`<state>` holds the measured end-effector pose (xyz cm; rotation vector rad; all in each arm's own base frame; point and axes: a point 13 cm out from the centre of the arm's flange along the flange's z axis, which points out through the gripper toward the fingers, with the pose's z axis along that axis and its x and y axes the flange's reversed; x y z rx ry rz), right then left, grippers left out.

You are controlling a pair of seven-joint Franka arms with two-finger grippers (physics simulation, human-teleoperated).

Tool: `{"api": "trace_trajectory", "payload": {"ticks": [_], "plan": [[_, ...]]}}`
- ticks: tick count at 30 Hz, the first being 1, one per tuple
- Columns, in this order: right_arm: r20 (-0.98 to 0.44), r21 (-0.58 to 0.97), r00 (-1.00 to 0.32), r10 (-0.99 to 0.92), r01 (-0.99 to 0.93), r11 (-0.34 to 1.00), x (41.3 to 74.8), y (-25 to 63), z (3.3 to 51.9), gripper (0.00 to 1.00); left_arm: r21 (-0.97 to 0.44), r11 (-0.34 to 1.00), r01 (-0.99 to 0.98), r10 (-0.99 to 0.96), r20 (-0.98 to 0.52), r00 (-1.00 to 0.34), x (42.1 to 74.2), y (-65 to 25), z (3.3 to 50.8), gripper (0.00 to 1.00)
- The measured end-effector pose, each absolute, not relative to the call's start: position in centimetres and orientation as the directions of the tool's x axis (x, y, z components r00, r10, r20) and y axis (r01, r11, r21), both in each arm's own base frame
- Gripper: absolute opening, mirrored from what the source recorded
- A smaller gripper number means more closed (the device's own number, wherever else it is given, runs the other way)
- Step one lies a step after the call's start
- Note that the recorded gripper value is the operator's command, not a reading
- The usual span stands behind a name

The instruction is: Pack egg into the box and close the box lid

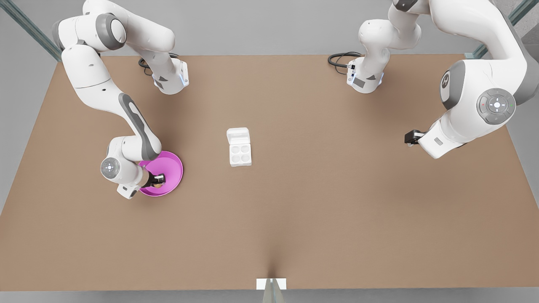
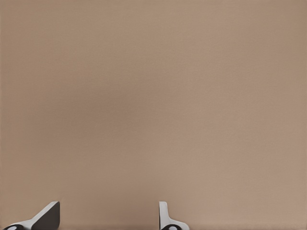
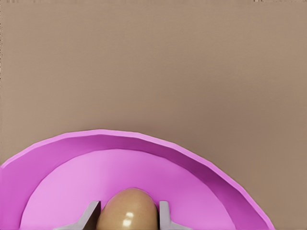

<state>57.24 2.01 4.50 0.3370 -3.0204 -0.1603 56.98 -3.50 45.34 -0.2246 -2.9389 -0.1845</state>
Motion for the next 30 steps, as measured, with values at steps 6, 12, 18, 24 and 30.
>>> {"api": "trace_trajectory", "payload": {"ticks": [6,12,18,24,30], "plan": [[0.088,0.122,-0.964,-0.25,-0.238,0.963,57.4,2.8,5.3,0.38,0.11,0.981,0.162,0.138,0.197,-0.971,56.9,-3.5,45.3,1.0],[0.043,0.122,-0.945,-0.323,-0.316,0.941,60.7,8.3,13.2,0.38,0.11,0.981,0.162,0.138,0.199,-0.97,56.9,-3.5,45.3,1.0],[0.021,0.157,-0.889,-0.458,-0.45,0.879,59.9,26.0,19.9,0.39,0.111,0.981,0.16,0.136,0.2,-0.97,56.9,-3.5,45.3,1.0],[0.104,0.19,-0.901,-0.421,-0.398,0.898,54.9,37.5,17.8,0.39,0.111,0.981,0.159,0.135,0.203,-0.97,56.9,-3.5,45.2,1.0],[0.225,0.171,-0.933,-0.28,-0.245,0.954,48.0,39.1,15.2,0.39,0.111,0.981,0.158,0.132,0.206,-0.969,57.0,-3.4,44.9,1.0]]}}
